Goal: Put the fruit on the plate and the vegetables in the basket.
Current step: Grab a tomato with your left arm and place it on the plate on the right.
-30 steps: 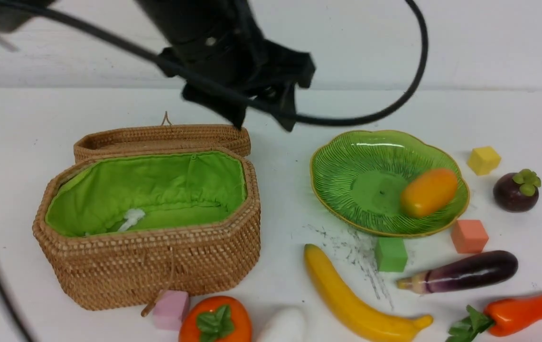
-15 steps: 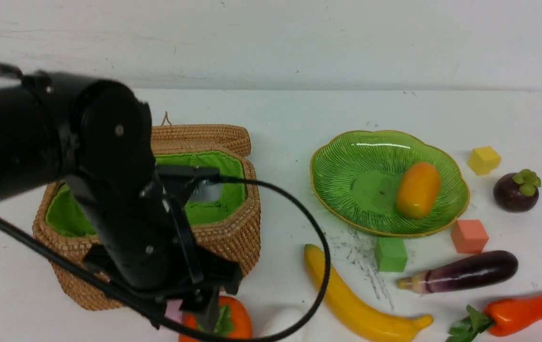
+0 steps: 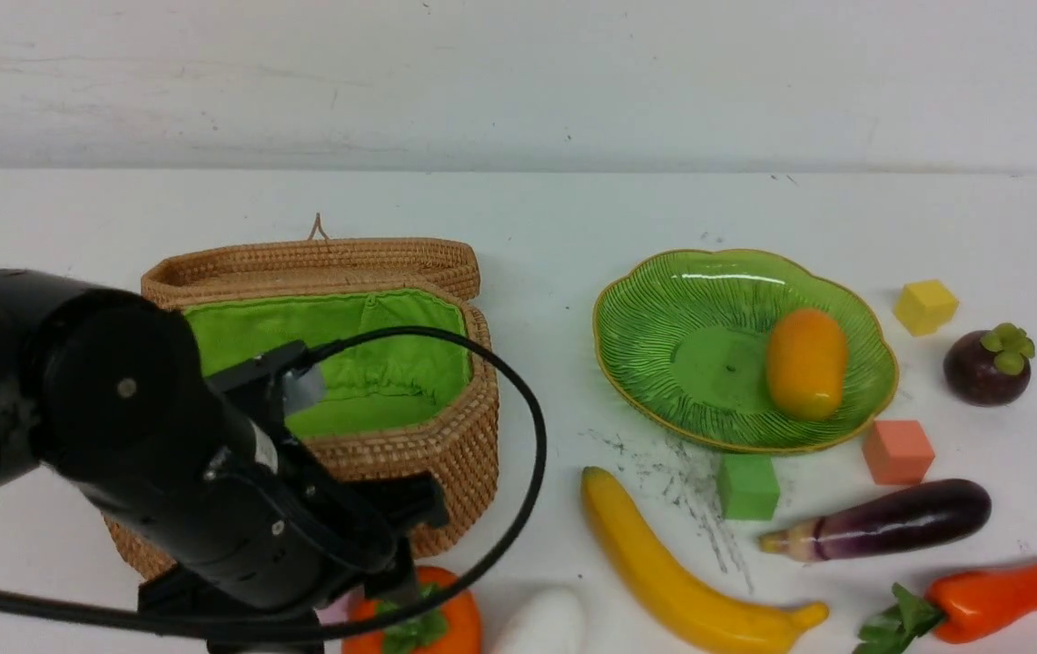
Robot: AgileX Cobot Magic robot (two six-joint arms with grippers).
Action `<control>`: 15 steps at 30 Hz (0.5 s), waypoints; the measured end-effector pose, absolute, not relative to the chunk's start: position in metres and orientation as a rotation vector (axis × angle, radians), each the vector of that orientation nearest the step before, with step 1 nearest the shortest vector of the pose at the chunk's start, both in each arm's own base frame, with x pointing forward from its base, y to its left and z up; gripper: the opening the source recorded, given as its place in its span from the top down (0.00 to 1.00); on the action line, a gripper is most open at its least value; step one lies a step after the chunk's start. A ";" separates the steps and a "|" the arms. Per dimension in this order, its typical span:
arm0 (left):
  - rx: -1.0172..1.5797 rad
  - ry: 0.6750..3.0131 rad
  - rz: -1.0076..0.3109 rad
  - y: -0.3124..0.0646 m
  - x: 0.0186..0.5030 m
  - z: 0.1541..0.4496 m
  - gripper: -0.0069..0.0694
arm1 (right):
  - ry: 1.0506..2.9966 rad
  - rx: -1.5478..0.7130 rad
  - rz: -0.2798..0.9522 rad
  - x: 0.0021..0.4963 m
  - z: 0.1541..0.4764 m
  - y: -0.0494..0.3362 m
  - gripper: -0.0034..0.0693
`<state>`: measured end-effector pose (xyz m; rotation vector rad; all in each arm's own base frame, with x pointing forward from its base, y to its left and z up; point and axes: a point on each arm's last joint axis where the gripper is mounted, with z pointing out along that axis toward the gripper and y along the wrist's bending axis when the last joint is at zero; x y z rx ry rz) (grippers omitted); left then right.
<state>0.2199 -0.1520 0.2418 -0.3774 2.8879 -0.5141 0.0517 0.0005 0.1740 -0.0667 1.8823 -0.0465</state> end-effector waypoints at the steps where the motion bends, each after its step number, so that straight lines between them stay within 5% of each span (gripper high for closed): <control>1: -0.386 2.904 -0.506 -0.153 0.221 0.237 0.25 | 1.882 -0.067 -0.046 0.052 0.174 0.000 0.62; 9: -0.468 2.933 -0.510 -0.144 0.232 0.228 0.25 | 1.882 -0.067 -0.046 0.052 0.174 0.000 0.62; 15: -0.541 2.907 -0.652 -0.112 0.234 0.241 0.25 | 1.882 -0.067 -0.046 0.052 0.174 0.000 0.62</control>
